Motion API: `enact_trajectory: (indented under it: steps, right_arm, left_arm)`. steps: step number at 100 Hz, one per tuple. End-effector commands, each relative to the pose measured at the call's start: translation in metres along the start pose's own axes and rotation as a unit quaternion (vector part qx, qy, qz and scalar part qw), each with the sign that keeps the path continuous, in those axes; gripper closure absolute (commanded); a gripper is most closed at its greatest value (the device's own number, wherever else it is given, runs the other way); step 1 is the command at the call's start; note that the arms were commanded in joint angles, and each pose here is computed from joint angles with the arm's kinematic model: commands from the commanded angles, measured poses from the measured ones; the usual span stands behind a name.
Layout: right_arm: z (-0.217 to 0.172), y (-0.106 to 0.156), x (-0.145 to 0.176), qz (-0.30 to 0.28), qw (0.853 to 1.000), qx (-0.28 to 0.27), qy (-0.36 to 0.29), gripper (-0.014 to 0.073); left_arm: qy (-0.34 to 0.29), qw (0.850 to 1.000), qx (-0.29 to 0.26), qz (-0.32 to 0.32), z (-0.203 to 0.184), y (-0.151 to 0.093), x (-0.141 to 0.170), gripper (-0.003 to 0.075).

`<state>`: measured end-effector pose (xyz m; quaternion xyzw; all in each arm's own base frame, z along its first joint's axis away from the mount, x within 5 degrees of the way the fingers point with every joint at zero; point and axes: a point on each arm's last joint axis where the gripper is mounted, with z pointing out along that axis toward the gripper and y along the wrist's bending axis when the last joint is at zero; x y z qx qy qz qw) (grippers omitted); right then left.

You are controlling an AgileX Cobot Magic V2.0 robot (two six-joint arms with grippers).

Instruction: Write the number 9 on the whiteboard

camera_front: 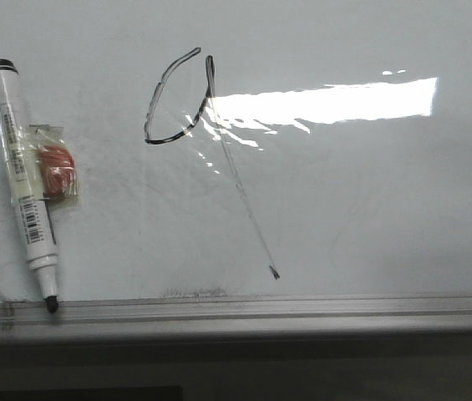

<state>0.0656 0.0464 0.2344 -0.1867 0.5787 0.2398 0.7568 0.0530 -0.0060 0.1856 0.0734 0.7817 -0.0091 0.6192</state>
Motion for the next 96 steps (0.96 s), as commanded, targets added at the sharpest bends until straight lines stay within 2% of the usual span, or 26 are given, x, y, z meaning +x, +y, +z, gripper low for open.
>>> enact_trajectory:
  steps: [1, 6, 12, 20, 35, 54, 96]
  right_arm:
    - [-0.006, -0.013, -0.017, -0.054, 0.989, 0.086, -0.110, 0.0658]
    - [-0.008, -0.016, -0.012, -0.099, 0.986, 0.116, -0.065, 0.0659]
    - [-0.014, -0.021, -0.005, -0.108, 0.981, 0.160, -0.015, 0.0658]
    - [-0.027, -0.028, 0.014, -0.066, 0.970, 0.223, 0.068, 0.0659]
    - [-0.045, -0.033, 0.029, -0.041, 0.940, 0.308, 0.145, 0.0658]
    - [-0.052, -0.033, 0.043, -0.013, 0.919, 0.322, 0.225, 0.0658]
    - [-0.052, -0.033, 0.043, -0.013, 0.920, 0.322, 0.225, 0.0658]
  left_arm:
    - [-0.017, 1.000, -0.003, -0.006, 0.002, 0.000, 0.008, 0.0741]
    - [-0.016, 1.000, -0.003, -0.006, 0.002, 0.000, 0.008, 0.0741]
    - [-0.016, 1.000, -0.003, -0.006, 0.002, 0.000, 0.008, 0.0741]
    - [-0.016, 1.000, -0.003, -0.006, 0.002, 0.000, 0.008, 0.0741]
    - [-0.019, 1.000, -0.003, -0.006, 0.002, 0.000, 0.007, 0.0741]
    - [-0.019, 1.000, -0.003, -0.008, 0.002, 0.000, 0.007, 0.0741]
    - [-0.019, 1.000, -0.003, -0.008, 0.002, 0.000, 0.007, 0.0741]
